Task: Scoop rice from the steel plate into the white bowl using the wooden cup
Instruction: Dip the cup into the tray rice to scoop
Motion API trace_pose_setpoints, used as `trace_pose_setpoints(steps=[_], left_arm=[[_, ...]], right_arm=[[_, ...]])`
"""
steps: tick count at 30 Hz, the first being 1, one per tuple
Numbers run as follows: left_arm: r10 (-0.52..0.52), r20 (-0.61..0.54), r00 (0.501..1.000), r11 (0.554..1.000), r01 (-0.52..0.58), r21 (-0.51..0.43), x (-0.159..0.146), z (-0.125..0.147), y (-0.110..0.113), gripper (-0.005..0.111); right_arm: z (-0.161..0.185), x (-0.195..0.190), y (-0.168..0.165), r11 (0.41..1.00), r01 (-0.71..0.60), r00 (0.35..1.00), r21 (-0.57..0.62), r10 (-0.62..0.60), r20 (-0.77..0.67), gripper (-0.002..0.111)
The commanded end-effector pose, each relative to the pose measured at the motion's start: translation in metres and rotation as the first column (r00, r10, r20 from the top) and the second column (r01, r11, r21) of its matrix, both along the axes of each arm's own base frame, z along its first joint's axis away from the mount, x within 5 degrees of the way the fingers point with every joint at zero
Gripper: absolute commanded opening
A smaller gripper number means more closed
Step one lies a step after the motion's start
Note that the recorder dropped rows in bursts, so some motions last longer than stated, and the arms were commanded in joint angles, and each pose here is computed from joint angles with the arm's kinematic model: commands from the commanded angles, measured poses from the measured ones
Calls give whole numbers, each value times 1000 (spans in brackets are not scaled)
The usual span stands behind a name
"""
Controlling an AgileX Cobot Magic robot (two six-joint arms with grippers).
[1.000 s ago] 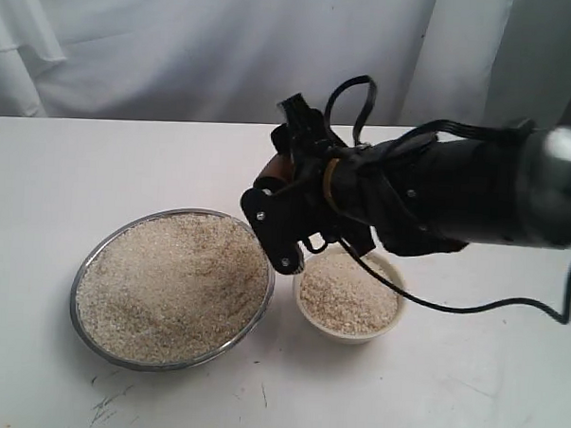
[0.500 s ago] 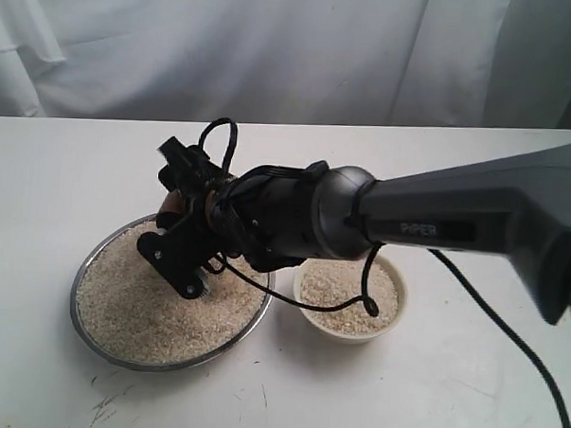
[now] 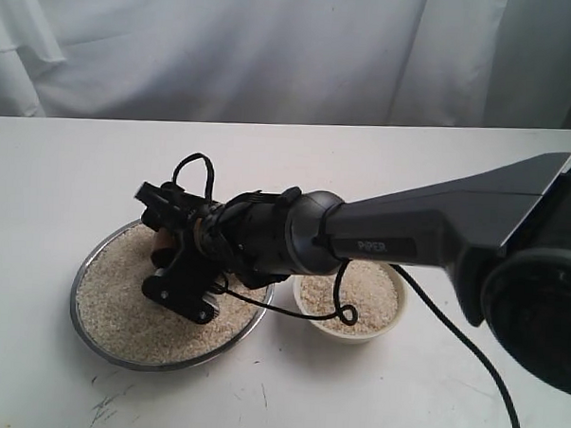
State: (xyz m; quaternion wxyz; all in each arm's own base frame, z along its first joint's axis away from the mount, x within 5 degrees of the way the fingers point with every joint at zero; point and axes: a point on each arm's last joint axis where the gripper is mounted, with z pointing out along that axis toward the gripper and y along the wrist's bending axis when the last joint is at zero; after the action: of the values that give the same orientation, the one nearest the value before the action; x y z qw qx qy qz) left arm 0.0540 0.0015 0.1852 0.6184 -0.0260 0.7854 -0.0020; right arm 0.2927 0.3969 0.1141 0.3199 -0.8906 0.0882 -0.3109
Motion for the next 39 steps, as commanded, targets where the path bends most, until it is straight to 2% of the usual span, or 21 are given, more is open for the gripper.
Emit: trace_pose_setpoints(steps=[1, 13, 23, 39], left_arm=[[-3, 6, 1000, 1000, 3, 1, 0, -1, 0, 0], [-3, 6, 1000, 1000, 3, 1, 0, -1, 0, 0], [-3, 6, 1000, 1000, 3, 1, 0, -1, 0, 0], [-3, 6, 1000, 1000, 3, 1, 0, -1, 0, 0]], right_arm=[[3, -5, 5, 998, -8, 997, 58, 12, -73, 0], [0, -15, 10, 978, 136, 966, 156, -96, -239, 0], [0, -17, 9, 927, 300, 897, 223, -195, -396, 0], [24, -16, 5, 841, 461, 817, 283, -277, -506, 0]])
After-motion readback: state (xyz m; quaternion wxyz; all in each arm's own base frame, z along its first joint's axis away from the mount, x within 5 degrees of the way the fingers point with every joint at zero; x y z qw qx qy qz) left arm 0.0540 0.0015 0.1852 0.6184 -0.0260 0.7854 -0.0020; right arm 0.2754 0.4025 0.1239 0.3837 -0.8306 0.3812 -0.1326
